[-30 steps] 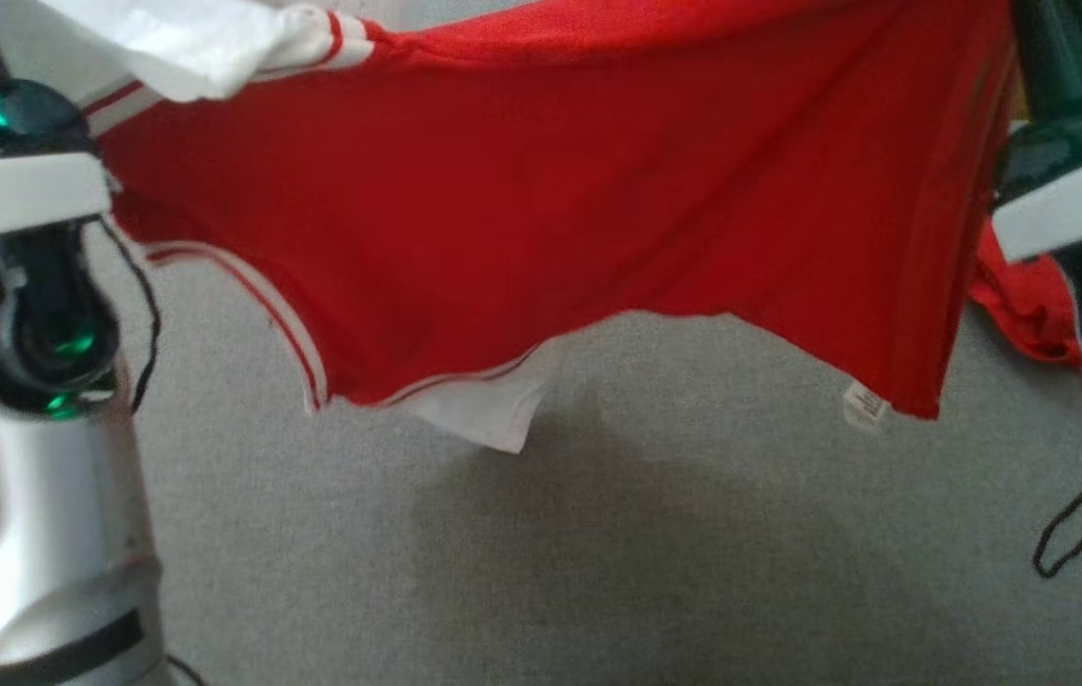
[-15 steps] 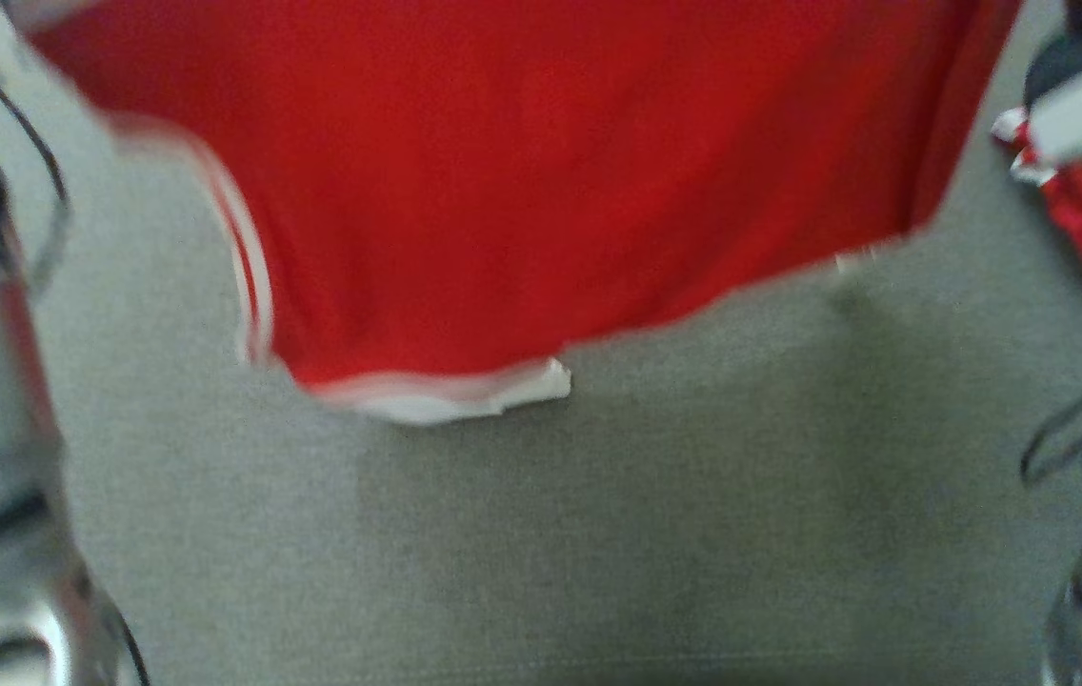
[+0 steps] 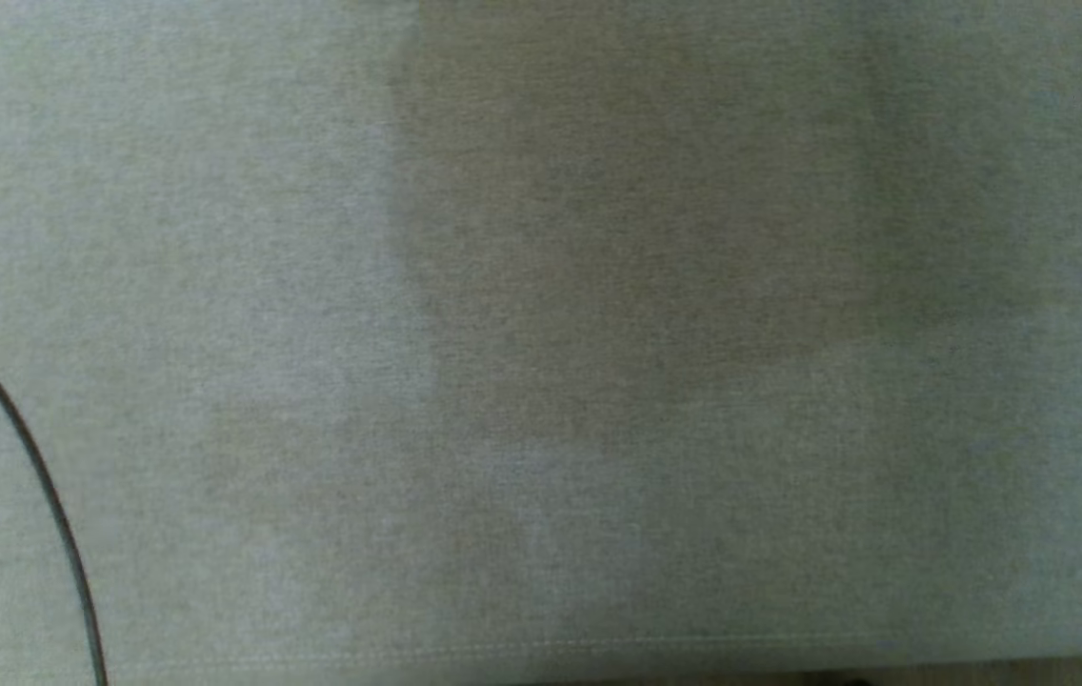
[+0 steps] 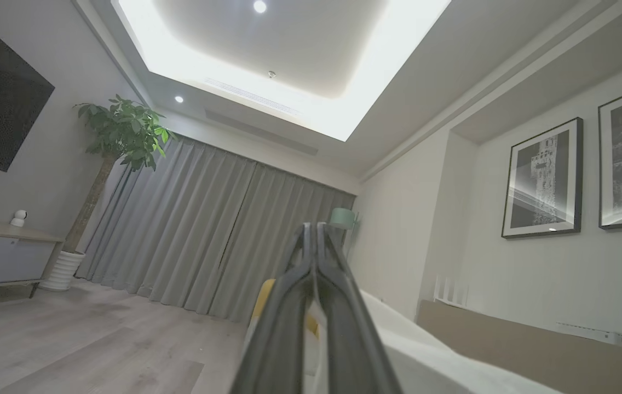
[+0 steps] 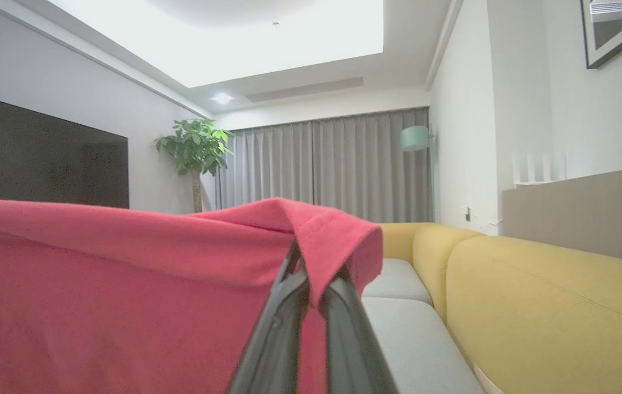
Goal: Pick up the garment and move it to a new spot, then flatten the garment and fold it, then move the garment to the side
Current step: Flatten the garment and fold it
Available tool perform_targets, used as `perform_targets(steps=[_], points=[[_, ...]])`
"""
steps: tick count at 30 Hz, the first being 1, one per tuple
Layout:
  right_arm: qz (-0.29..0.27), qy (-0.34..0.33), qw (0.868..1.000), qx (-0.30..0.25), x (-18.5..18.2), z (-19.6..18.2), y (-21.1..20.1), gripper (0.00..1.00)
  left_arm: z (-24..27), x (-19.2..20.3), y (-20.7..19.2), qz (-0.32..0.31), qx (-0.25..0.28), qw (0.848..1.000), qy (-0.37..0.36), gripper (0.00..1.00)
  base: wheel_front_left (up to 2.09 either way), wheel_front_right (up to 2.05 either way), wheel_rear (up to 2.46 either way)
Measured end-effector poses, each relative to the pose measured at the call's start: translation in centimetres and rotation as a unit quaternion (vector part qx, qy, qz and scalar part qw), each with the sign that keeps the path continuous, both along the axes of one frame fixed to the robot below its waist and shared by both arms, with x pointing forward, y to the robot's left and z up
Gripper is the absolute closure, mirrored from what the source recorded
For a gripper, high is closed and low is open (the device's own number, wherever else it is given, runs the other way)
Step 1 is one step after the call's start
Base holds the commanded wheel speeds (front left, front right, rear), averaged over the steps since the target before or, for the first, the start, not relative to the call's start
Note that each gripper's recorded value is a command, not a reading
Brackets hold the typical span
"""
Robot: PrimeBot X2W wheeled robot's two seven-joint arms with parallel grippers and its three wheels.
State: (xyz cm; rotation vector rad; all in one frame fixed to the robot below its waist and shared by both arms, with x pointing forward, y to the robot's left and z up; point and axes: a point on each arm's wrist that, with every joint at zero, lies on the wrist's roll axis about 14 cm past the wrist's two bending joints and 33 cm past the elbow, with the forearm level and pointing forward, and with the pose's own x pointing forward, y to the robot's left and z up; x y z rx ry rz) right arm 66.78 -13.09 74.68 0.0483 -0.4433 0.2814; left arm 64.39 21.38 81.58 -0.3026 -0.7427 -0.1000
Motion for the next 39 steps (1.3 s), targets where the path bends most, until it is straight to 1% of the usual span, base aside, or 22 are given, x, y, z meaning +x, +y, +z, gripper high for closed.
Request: perform_targets(steps=[3,5,7,10,12,14,16,18,19,21,24,27,31,32,35,39], points=[[0.009,-0.005,1.0,0.011,0.5,-1.5,0.8,1.0,-0.7,0.2,0.6,0.005,0.002,1.0,0.012,1.0,0.0,0.0,0.0],[0.013,0.016,1.0,0.021,1.1,-3.4,0.9,1.0,-2.2,0.5,0.9,0.006,0.002,0.999,0.032,1.0,0.0,0.0,0.0],[0.01,0.05,0.998,0.021,1.6,-6.3,0.7,1.0,-4.6,0.6,0.9,0.005,-0.001,0.998,0.057,1.0,0.0,0.0,0.0],[0.009,0.131,0.991,0.014,1.6,-13.1,0.7,1.0,-10.7,0.2,0.1,-0.009,-0.003,0.993,0.119,1.0,0.0,0.0,0.0],[0.013,0.201,0.98,0.0,0.5,-18.7,1.0,1.0,-15.4,-0.7,-0.4,-0.017,0.0,0.986,0.168,1.0,0.0,0.0,0.0],[0.022,0.269,0.963,-0.018,-1.3,-23.5,1.5,1.0,-20.2,-2.4,-0.5,-0.02,0.005,0.975,0.22,1.0,0.0,0.0,0.0],[0.033,0.32,0.946,-0.037,-3.3,-26.8,1.9,1.0,-24.1,-4.5,-0.2,-0.02,0.008,0.964,0.266,1.0,0.0,0.0,0.0],[0.045,0.358,0.93,-0.068,-5.2,-29.0,2.1,1.0,-27.1,-6.7,0.1,-0.018,0.016,0.953,0.303,1.0,0.0,0.0,0.0],[0.05,0.374,0.922,-0.083,-6.1,-29.7,2.0,1.0,-28.3,-7.8,0.1,-0.019,0.024,0.948,0.318,1.0,0.0,0.0,0.0],[0.058,0.396,0.911,-0.099,-7.6,-30.5,1.7,1.0,-29.9,-9.8,0.1,-0.024,0.045,0.939,0.34,1.0,0.0,0.0,0.0],[0.068,0.41,0.901,-0.125,-9.3,-30.4,1.0,1.0,-31.0,-12.4,0.3,-0.028,0.067,0.932,0.356,1.0,0.0,0.0,0.0],[0.081,0.415,0.892,-0.158,-10.7,-29.8,0.5,1.0,-31.5,-14.5,0.1,-0.039,0.092,0.927,0.362,1.0,0.0,0.0,0.0],[0.095,0.431,0.879,-0.183,-12.8,-29.5,-0.2,1.0,-31.7,-16.6,-0.3,-0.053,0.123,0.922,0.363,1.0,0.0,0.0,0.0],[0.1,0.442,0.871,-0.191,-14.0,-29.8,-0.7,1.0,-31.8,-17.6,-0.8,-0.063,0.139,0.919,0.363,1.0,0.0,0.0,0.0],[0.104,0.457,0.858,-0.21,-15.8,-30.2,-1.6,1.0,-32.1,-19.2,-1.8,-0.081,0.153,0.915,0.364,1.0,0.0,0.0,0.0],[0.107,0.47,0.849,-0.218,-17.9,-30.3,-2.5,1.0,-32.0,-21.0,-2.2,-0.093,0.166,0.913,0.362,1.0,0.0,0.0,0.0]])
